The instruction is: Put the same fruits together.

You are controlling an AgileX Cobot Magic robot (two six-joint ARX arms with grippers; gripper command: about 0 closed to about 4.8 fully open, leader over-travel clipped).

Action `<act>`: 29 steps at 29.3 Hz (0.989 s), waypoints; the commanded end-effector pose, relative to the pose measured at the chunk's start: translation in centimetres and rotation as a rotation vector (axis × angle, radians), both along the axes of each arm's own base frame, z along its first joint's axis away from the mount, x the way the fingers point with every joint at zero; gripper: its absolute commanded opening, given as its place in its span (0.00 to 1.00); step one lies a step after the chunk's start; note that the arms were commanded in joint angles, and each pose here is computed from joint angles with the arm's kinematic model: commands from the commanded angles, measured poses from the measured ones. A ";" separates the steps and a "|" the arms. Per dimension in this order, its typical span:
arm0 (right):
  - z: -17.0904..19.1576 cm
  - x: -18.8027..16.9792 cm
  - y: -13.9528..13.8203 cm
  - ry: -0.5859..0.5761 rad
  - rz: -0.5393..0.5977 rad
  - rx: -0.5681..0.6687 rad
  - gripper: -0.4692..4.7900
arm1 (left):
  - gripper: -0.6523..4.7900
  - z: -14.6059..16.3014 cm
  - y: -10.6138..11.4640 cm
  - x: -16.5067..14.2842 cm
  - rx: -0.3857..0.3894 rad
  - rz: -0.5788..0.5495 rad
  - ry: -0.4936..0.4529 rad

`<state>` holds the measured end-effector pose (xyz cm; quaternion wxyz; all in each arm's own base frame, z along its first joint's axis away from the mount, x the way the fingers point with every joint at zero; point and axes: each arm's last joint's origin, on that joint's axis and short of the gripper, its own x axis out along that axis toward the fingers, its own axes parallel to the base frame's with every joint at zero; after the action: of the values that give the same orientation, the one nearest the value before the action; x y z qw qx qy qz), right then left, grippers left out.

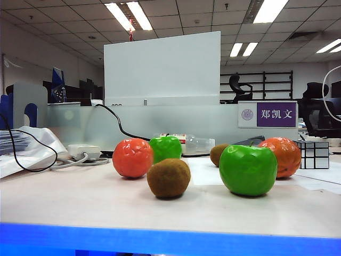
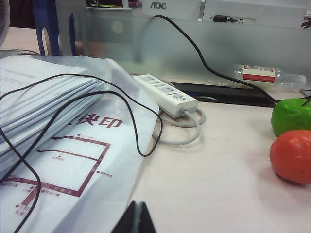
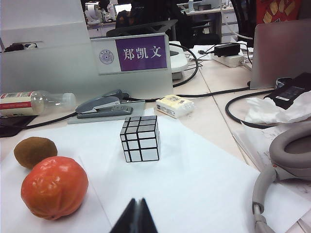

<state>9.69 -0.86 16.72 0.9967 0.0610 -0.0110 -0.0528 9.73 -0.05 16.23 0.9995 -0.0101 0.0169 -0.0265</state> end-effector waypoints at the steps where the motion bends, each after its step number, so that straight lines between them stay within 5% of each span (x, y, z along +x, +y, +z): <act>1: -0.1 0.0 0.0 -0.004 0.003 0.000 0.09 | 0.11 0.1 0.0 0.0 0.000 -0.005 -0.013; 9: -0.1 0.0 0.0 -0.005 0.003 0.000 0.09 | 0.11 0.2 0.0 0.0 -0.014 -0.006 -0.016; 14: 0.1 0.0 0.4 -0.031 0.131 0.178 0.09 | 0.11 1.4 -0.3 -0.2 -0.410 -0.091 -0.044; 20: 1.9 -0.4 1.4 -0.162 0.508 0.228 0.16 | 0.11 4.1 -0.5 -0.8 -0.578 -0.243 -0.260; 24: 2.0 -0.5 1.5 -0.150 0.558 0.365 0.19 | 0.12 4.1 -0.5 -0.8 -0.584 -0.266 -0.257; 29: 2.0 -0.5 1.6 -0.128 0.587 0.446 0.19 | 0.12 3.1 -0.9 -0.6 -0.590 -0.340 -0.117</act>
<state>9.21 0.65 18.74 0.9335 0.2712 -0.0417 0.2308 9.18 -0.78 19.40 0.9367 -0.2949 -0.0611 -0.1784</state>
